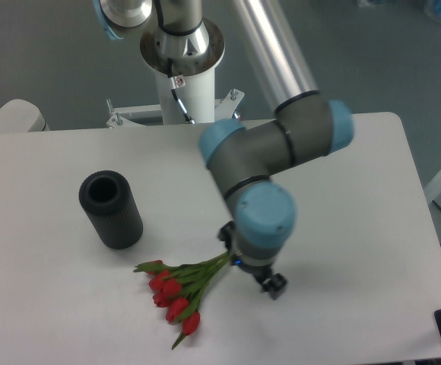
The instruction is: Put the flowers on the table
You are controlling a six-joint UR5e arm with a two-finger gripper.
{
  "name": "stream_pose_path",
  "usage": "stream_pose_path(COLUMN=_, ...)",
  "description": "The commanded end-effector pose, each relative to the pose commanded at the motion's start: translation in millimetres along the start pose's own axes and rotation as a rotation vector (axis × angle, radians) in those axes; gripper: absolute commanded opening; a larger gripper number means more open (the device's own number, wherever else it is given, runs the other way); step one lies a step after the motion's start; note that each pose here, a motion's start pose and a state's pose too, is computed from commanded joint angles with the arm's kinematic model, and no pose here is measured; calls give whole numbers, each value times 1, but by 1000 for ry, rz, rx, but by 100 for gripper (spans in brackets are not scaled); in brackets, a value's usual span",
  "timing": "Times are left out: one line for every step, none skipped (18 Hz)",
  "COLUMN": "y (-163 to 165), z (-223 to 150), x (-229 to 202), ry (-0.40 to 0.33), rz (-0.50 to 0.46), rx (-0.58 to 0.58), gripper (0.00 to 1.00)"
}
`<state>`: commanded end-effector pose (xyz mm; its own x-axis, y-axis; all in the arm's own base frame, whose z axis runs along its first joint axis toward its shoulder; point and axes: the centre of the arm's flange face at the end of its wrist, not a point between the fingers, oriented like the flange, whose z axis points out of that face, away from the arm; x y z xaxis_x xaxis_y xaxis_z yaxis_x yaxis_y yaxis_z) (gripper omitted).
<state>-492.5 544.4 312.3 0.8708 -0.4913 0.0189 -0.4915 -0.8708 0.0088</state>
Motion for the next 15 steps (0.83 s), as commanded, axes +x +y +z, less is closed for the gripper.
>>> stream_pose_path(y=7, z=-1, x=-6, ry=-6, rz=15, rx=1, gripper=100)
stream_pose_path(y=12, z=-3, x=-10, ry=-11, rz=25, rx=0, gripper=100)
stream_pose_path(y=19, z=-5, x=-14, ry=-17, rz=25, rx=-1, gripper=100)
stream_pose_path(y=24, z=-6, x=-17, ry=-20, rz=31, rx=-1, gripper=100)
stream_pose_path(y=31, z=-4, x=-21, ry=-20, rz=41, rx=-1, gripper=100)
stream_pose_path(y=41, z=-4, x=-24, ry=-20, rz=51, rx=-1, gripper=100)
stream_pose_path(y=49, z=-3, x=-26, ry=-18, rz=61, rx=2, gripper=100)
stream_pose_path(y=58, z=-4, x=-29, ry=-19, rz=63, rx=4, gripper=100)
stream_pose_path(y=61, z=-2, x=-30, ry=-18, rz=66, rx=2, gripper=100)
stream_pose_path(y=64, z=-1, x=-32, ry=-16, rz=68, rx=2, gripper=100)
stream_pose_path(y=68, z=0, x=-32, ry=-15, rz=65, rx=4, gripper=100)
stream_pose_path(y=69, z=0, x=-32, ry=-15, rz=63, rx=4, gripper=100)
stream_pose_path(y=69, z=0, x=-32, ry=-15, rz=63, rx=5, gripper=100)
stream_pose_path(y=69, z=0, x=-32, ry=-15, rz=63, rx=5, gripper=100)
stream_pose_path(y=69, z=1, x=-32, ry=-13, rz=63, rx=5, gripper=100)
